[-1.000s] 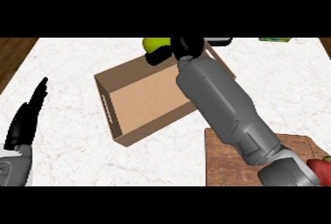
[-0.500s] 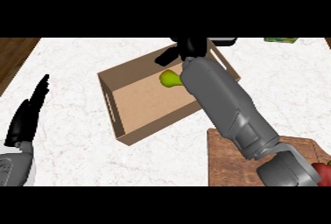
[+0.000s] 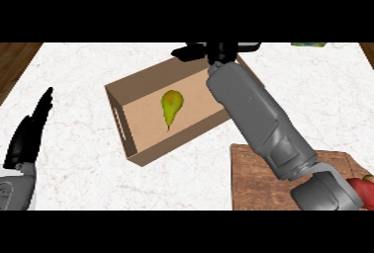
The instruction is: Pick the pear from the cutting board and place it in the cardboard box
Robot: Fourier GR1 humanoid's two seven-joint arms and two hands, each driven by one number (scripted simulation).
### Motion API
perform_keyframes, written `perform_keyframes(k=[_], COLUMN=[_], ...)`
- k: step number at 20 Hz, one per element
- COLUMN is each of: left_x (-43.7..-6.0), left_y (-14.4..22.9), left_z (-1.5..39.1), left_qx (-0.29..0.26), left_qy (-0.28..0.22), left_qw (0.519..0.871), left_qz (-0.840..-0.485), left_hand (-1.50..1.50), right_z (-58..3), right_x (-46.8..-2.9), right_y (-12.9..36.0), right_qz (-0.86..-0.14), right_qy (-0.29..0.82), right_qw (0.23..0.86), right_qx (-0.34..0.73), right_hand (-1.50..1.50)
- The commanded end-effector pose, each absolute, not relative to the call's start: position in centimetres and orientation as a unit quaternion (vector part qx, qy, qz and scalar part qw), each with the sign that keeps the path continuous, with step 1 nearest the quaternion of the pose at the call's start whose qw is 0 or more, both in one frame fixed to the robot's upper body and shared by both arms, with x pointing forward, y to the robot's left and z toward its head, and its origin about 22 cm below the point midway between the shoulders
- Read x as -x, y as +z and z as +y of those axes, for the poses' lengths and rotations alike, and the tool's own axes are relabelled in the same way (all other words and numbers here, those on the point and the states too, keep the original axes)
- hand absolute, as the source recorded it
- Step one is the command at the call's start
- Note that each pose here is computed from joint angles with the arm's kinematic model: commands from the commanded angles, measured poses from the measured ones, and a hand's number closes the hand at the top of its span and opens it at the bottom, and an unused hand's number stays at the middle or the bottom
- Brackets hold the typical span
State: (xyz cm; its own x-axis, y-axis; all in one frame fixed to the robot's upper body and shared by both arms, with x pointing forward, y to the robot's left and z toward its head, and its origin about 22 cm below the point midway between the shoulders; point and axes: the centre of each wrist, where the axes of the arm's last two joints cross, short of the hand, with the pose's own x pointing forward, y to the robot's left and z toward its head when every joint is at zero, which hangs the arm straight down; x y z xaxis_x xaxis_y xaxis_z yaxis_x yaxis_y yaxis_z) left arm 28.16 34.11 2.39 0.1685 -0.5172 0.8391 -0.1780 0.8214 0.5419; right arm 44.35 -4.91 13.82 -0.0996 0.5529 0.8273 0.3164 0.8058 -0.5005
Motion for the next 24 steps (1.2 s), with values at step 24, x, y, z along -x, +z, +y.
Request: perform_keyframes(k=[24], left_x=[-25.6], left_y=[0.6], left_z=[36.4], left_qx=[-0.296], left_qy=[-0.091], left_qw=[0.732], left_qz=[-0.606], left_hand=[0.0], right_z=[-29.7], right_x=[-32.9], right_y=[12.0], right_qz=[-0.733], right_qy=[0.069], right_qw=[0.623], right_qx=[0.264], right_hand=[-1.5])
